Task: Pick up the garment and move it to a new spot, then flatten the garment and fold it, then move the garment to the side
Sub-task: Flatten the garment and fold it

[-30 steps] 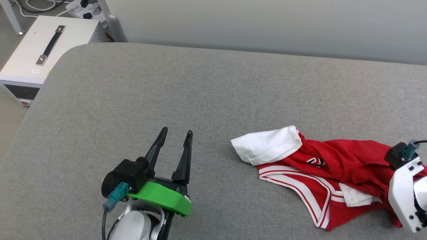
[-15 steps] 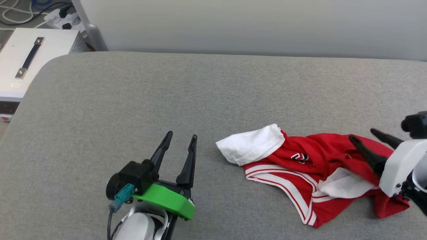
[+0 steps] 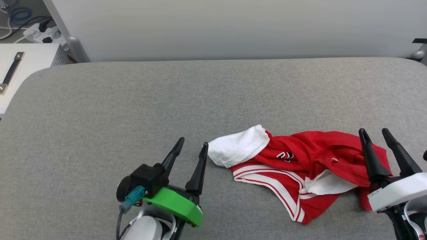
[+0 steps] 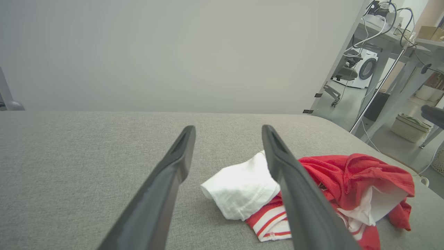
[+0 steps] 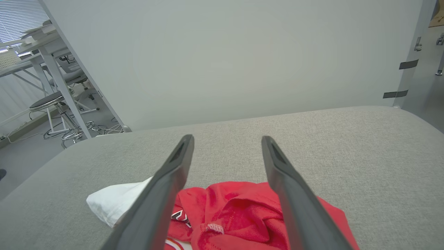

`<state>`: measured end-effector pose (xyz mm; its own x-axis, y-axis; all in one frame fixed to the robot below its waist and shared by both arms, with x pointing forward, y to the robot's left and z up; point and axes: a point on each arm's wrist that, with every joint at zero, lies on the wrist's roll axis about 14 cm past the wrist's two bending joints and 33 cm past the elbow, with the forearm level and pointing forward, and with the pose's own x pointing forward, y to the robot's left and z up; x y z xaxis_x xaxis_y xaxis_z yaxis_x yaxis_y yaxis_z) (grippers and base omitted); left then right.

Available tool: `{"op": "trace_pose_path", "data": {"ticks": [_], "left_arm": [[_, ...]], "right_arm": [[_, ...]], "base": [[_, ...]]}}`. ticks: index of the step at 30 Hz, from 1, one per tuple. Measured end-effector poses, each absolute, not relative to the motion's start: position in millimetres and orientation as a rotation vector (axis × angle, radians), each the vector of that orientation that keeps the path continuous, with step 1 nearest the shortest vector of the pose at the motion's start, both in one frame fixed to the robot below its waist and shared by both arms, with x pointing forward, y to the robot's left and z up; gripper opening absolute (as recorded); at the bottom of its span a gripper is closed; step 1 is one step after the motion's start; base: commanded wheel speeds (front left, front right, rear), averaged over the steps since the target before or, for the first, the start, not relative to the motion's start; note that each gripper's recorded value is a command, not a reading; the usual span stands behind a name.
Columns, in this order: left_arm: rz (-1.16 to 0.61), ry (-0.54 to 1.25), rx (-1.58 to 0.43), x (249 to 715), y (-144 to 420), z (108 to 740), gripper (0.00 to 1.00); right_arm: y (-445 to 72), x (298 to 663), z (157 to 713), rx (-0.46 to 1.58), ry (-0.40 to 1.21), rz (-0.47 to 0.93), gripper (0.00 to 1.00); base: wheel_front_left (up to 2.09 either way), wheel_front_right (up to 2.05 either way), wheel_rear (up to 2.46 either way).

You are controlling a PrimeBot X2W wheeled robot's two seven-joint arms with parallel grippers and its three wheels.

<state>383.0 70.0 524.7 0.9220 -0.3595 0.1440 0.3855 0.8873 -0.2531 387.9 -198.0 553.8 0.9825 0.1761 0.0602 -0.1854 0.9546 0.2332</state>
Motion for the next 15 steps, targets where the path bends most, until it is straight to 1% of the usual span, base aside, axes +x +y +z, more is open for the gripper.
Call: {"op": "trace_pose_path", "data": {"ticks": [1,5,11,15], "left_arm": [[-0.393,-0.081,-0.279,383.1,68.0,521.1,1.00],[-0.464,0.066,-0.191,390.1,45.5,500.8,1.00],[-0.645,0.381,0.003,397.3,-5.8,486.7,1.00],[-0.657,0.406,0.072,414.3,-19.0,508.9,1.00]], "right_arm": [[-199.1,386.6,552.8,0.244,-0.041,0.173,1.00],[-203.1,384.2,550.8,0.249,-0.047,0.141,1.00],[-210.7,384.0,551.1,0.207,-0.041,0.112,1.00],[-209.9,383.5,546.6,0.191,-0.025,0.110,1.00]], "base": [[0.00,0.00,0.00],[0.00,0.00,0.00],[0.00,0.00,0.00],[0.00,0.00,0.00]]}}
